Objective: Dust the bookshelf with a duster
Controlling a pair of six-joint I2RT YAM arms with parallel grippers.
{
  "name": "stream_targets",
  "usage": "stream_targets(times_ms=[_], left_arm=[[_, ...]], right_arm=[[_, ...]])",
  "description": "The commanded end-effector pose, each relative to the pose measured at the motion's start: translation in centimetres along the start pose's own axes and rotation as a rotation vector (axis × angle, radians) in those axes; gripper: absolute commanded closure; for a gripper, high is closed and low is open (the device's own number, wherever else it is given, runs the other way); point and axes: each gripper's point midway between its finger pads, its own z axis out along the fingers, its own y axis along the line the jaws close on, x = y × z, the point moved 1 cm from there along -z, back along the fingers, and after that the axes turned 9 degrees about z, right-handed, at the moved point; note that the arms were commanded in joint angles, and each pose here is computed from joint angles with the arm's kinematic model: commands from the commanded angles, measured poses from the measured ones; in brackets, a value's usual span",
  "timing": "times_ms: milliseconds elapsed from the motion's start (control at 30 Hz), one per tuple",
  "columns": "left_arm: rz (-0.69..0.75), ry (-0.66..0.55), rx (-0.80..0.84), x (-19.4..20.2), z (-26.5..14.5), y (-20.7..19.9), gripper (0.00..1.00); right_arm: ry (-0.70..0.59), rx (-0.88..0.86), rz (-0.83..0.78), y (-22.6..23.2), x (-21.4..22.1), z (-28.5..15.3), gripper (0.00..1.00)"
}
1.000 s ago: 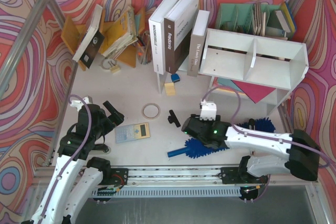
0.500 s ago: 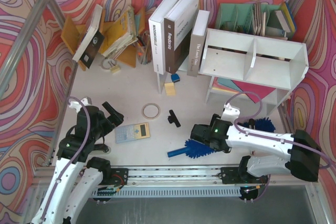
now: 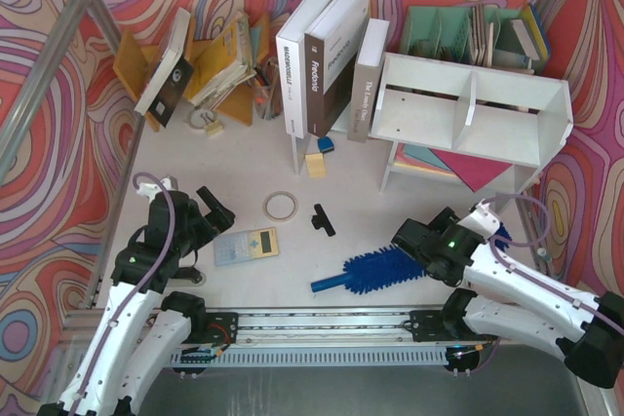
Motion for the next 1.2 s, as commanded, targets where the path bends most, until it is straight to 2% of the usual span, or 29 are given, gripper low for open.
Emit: stream_targets(times_ms=[0,233,600,900,1167], left_arm=[[0.016,-0.005,0.033,0.1,0.1,-0.4,0.01],[0.015,-0.014,0.034,0.1,0.0,-0.3,0.01],[0.014,-0.008,0.032,0.2,0.0,-0.3,0.01],[0.014,-0.011,0.030,0.1,-0.1,-0.3,0.02],[0.013,-0.014,0.027,0.1,-0.1,-0.2,0.02]], right_arm=[[-0.073,0.023,0.026,-0.4,-1.4,0.6,0.28],[-0.001,0.057,0.071,-0.2,-2.0,3.3,0.27],[0.006,0.027,0.086,0.4,-4.0,5.7,0.24],[0.122,0.057,0.107,-0.8,-4.0,8.1,0.18],[0.159,0.080,0.126,-1.2,-3.5,8.7,0.27]])
